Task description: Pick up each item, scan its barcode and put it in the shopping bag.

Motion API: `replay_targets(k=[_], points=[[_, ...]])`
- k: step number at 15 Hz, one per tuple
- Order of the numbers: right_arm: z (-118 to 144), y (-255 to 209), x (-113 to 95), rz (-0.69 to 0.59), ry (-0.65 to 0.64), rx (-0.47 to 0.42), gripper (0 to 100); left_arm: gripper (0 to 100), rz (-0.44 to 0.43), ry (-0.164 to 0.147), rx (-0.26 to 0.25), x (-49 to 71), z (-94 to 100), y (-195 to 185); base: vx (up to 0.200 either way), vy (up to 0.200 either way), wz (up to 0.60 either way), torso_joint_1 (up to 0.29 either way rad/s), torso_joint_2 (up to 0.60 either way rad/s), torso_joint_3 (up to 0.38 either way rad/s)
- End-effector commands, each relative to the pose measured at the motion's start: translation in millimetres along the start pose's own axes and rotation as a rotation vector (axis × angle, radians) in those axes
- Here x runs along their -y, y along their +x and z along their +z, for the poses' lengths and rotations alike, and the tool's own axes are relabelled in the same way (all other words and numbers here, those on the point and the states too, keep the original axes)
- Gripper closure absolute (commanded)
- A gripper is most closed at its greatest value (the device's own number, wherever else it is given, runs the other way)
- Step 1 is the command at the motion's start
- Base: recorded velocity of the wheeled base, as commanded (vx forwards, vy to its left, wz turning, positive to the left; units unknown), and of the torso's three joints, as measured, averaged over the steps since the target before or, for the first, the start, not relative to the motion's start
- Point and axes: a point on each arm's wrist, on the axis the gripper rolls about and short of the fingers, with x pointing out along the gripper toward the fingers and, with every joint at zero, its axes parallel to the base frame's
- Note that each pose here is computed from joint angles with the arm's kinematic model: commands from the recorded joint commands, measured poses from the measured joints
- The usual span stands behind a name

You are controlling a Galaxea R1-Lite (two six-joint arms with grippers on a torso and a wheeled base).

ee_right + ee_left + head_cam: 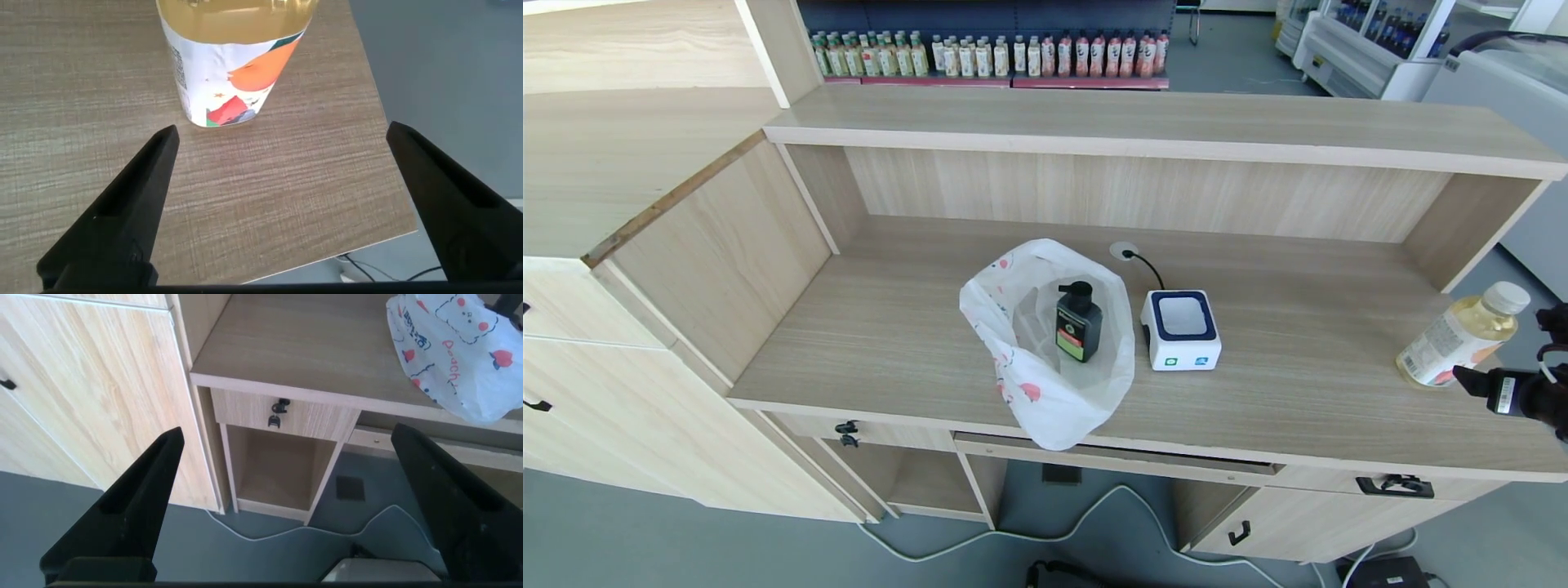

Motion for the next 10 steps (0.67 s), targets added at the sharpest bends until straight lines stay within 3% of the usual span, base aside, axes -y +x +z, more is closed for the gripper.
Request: replay_targets(k=[1, 10], points=[[0, 11, -3, 0.009, -0.002, 0.007, 0, 0, 0.001, 0.000, 0.001, 0.0, 0.0, 0, 0.000, 0.000, 0.00, 0.000, 0.00, 0.000], [3, 29, -17, 0.045, -0.011, 0.049, 0, 0, 0.003, 0.000, 0.001, 0.0, 0.0, 0, 0.000, 0.000, 0.00, 0.000, 0.00, 0.000]])
